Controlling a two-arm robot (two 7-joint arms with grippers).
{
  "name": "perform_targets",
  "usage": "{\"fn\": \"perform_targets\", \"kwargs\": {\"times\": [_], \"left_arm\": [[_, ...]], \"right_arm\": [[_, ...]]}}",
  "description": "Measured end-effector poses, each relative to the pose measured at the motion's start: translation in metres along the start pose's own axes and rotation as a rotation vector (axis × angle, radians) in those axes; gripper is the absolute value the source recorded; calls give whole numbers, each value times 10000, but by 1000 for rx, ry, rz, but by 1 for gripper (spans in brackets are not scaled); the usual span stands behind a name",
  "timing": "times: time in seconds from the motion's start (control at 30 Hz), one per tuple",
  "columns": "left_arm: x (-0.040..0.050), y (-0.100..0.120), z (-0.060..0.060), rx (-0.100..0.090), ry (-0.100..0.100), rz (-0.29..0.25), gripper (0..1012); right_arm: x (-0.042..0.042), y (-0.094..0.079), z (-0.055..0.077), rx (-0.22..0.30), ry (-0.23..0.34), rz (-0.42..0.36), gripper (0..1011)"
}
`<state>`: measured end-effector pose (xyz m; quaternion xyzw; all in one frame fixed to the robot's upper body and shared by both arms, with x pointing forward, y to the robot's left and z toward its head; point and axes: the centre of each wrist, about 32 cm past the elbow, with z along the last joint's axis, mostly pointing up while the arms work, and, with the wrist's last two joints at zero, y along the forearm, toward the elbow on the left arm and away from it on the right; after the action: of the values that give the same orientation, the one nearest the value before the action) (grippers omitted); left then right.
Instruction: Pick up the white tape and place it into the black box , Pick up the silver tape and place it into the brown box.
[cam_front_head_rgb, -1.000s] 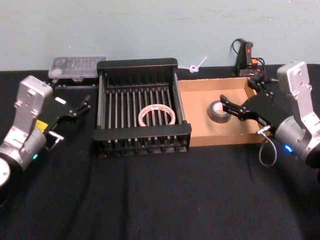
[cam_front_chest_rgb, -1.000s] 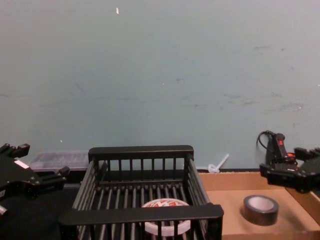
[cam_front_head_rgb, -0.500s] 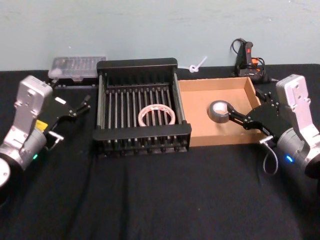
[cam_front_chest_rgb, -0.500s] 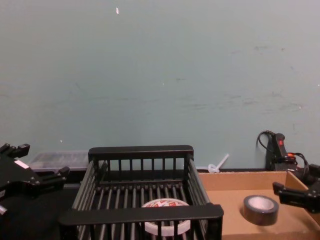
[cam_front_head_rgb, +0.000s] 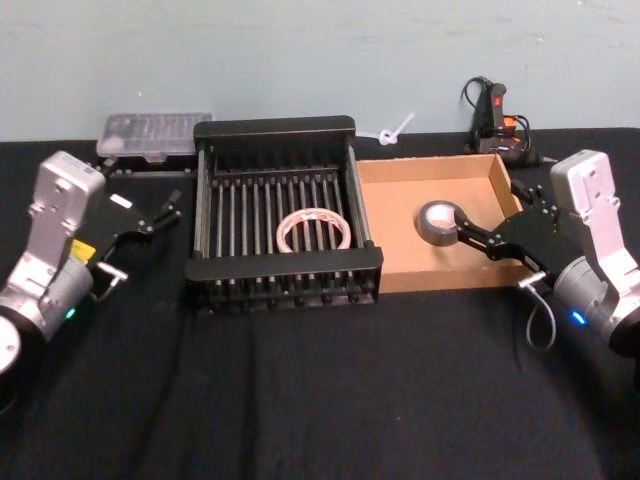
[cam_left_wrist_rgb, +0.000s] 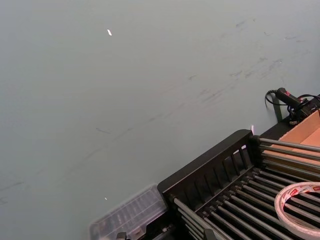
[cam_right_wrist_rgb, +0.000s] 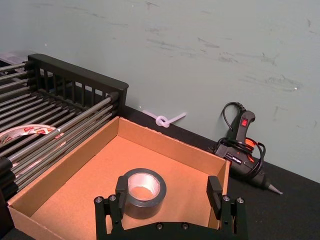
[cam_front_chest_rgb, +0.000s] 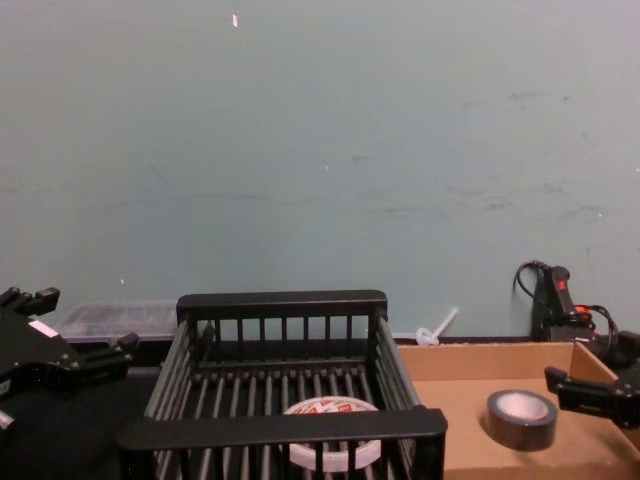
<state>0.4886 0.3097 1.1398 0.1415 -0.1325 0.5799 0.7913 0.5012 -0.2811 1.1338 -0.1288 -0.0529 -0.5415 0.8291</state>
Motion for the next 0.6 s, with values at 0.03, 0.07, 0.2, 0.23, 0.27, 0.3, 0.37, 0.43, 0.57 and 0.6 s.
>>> {"fn": "perform_targets", "kwargs": {"times": [0.03,0.07,0.2,0.23,0.27,0.3,0.37,0.43,0.57,0.6], "left_arm": [[0,0,0,0,0,0,1002],[0,0,0,0,0,0,1001],[0,0,0,0,0,0,1001],[0,0,0,0,0,0,1001],[0,0,0,0,0,0,1001],[0,0,0,0,0,0,1001],[0,0,0,0,0,0,1001],[0,0,0,0,0,0,1001],[0,0,0,0,0,0,1001],[0,0,0,0,0,0,1001]], "right_arm": [[0,0,0,0,0,0,1002],[0,0,0,0,0,0,1000],[-1,0,2,0,0,1,1000],[-1,0,2,0,0,1,1000],[-1,0,2,1,0,1,1002],[-1,0,2,1,0,1,1000],[-1,0,2,1,1,2,1000],[0,-1,4,1,1,2,1000],[0,-1,4,1,1,2,1000],[0,-1,4,1,1,2,1000]]}}
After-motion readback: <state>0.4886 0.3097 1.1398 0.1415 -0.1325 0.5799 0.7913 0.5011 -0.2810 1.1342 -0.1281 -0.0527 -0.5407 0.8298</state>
